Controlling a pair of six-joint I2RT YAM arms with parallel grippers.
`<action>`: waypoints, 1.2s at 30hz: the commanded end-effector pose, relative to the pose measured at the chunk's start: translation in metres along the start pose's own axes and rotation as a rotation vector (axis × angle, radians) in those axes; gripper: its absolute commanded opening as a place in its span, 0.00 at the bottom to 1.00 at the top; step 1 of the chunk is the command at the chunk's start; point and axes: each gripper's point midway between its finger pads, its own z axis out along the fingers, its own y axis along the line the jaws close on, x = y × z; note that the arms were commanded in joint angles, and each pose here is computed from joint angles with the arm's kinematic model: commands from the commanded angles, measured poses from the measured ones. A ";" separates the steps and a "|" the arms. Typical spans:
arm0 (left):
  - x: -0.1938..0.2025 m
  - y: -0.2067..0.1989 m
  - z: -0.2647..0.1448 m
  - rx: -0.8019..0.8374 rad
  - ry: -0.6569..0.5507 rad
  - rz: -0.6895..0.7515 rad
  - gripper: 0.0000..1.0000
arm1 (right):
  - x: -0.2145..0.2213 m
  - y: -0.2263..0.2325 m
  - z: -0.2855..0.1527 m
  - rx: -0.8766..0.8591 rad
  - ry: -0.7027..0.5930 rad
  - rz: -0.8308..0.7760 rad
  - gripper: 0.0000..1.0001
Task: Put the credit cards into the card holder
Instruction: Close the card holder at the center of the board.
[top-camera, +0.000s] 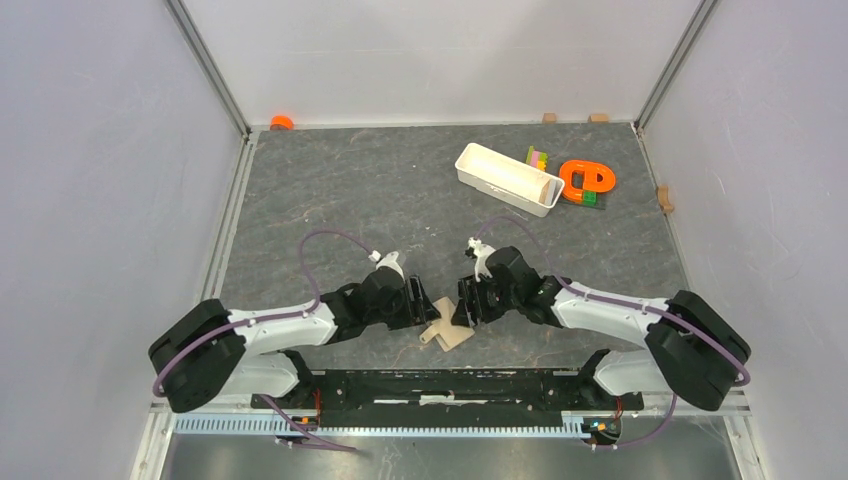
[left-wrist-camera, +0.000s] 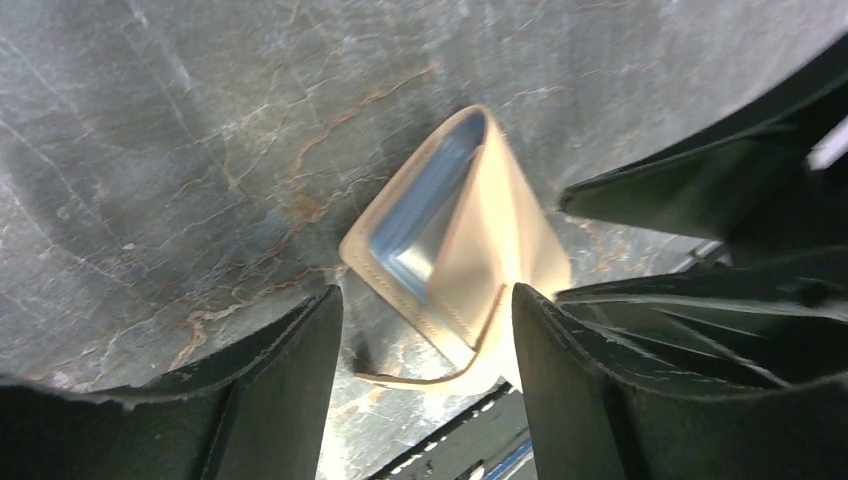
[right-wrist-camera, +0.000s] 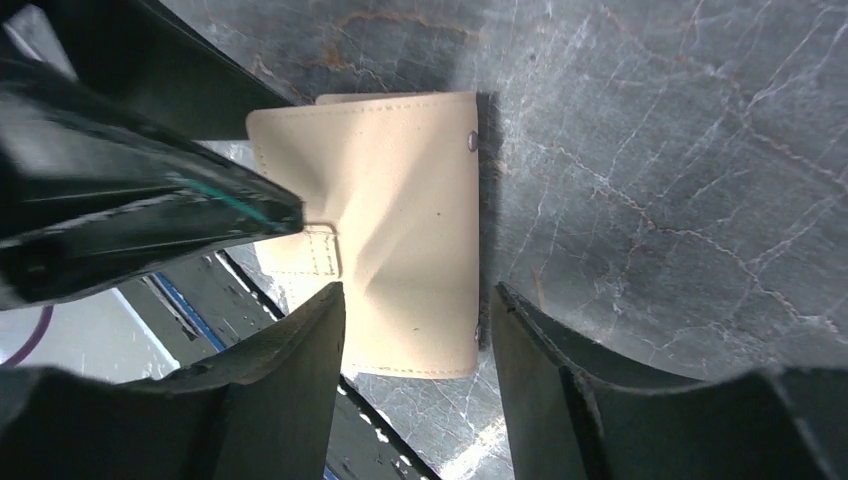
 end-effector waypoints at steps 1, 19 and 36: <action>0.009 0.002 0.007 -0.005 0.037 -0.037 0.67 | -0.028 0.006 -0.013 -0.020 -0.084 -0.014 0.61; 0.033 0.049 0.003 -0.148 0.102 -0.002 0.35 | 0.013 0.015 -0.002 -0.297 -0.076 0.215 0.60; 0.003 0.030 -0.009 -0.088 0.028 0.040 0.59 | -0.033 0.016 0.009 -0.254 -0.176 0.165 0.00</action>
